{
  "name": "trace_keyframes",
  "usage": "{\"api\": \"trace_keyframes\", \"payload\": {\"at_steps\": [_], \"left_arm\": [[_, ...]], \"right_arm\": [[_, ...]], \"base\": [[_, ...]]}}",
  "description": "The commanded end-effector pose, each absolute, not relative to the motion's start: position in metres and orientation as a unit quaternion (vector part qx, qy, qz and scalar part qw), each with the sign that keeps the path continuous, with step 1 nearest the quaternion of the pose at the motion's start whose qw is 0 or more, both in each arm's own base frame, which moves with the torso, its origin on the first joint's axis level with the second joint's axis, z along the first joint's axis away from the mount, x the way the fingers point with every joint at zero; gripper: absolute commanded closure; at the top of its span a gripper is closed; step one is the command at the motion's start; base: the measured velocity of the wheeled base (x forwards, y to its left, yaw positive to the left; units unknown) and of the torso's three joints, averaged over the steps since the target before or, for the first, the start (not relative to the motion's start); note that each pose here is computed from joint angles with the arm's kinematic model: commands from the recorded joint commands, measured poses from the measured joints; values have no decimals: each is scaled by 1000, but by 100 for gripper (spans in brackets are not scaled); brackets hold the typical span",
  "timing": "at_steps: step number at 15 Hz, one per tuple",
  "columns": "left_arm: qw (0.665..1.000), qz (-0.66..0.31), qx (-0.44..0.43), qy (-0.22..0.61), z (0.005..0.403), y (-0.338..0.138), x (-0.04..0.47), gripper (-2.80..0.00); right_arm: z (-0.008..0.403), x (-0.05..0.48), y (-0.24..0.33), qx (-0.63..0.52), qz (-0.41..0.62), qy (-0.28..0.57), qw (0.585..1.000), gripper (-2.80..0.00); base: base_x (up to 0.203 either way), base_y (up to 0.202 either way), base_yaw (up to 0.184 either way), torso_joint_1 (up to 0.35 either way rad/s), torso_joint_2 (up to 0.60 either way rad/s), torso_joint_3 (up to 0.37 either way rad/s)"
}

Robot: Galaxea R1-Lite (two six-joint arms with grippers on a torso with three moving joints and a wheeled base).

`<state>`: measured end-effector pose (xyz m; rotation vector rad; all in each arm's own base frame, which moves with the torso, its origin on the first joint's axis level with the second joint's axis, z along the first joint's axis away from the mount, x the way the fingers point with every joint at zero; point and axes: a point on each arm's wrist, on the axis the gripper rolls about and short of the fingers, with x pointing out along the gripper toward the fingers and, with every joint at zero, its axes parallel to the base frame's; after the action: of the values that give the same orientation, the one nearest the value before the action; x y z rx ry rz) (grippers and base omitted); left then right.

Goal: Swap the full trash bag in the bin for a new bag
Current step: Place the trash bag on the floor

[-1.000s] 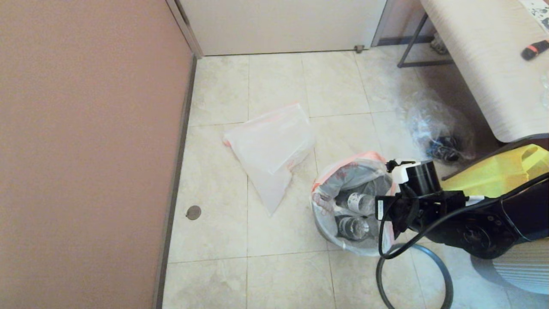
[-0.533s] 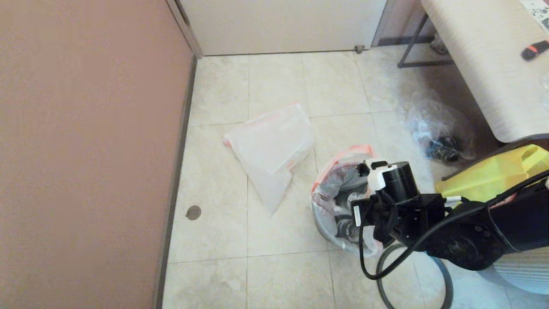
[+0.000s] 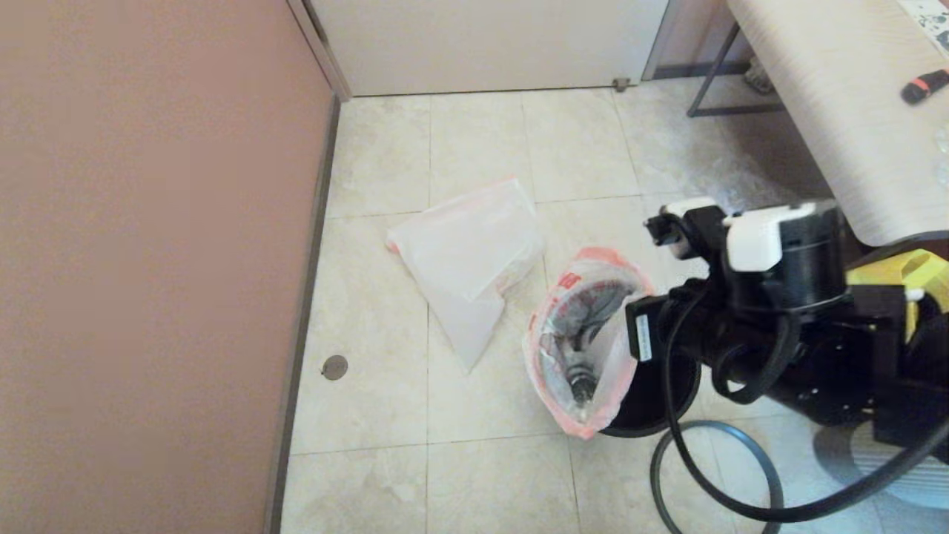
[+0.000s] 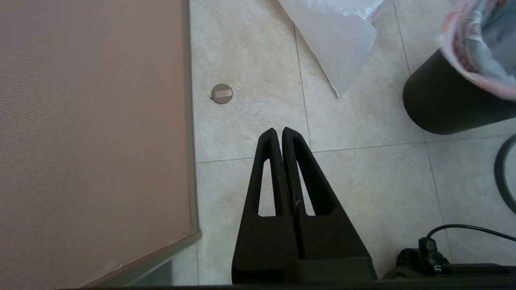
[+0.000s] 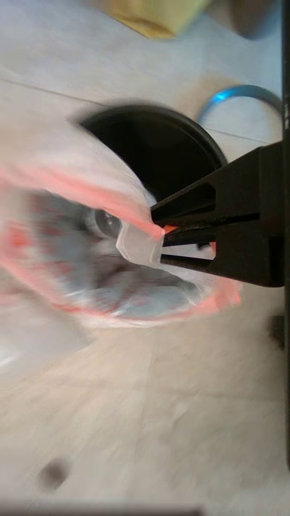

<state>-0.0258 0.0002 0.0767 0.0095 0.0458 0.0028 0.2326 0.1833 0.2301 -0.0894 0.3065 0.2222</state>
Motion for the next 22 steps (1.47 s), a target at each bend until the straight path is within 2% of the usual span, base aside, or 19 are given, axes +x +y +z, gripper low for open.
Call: {"api": "trace_keyframes", "payload": {"at_steps": [1,7,11,15,17,19,22], "left_arm": [[1000,2,5,24,77,0,-26,0],[1000,1,5,24,77,0,-26,0],[1000,2,5,24,77,0,-26,0],[1000,1,5,24,77,0,-26,0],[1000,2,5,24,77,0,-26,0],[1000,2,5,24,77,0,-26,0],[1000,1,5,24,77,0,-26,0]], "right_arm": [[279,210,167,-7,118,92,989,0],[392,179,137,53,111,-15,992,0],[464,185,112,76,64,-122,987,0],[483,169,90,32,17,-156,987,0],[494,162,83,8,-13,-200,980,0],[499,176,71,-54,-82,-232,968,0],[486,220,69,-105,-131,-216,962,0]], "base": [[0,0,0,0,0,0],[0,0,0,0,0,0],[0,0,0,0,0,0],[0,0,0,0,0,0],[0,0,0,0,0,0],[0,0,0,0,0,0],[0,0,0,0,0,0]]}}
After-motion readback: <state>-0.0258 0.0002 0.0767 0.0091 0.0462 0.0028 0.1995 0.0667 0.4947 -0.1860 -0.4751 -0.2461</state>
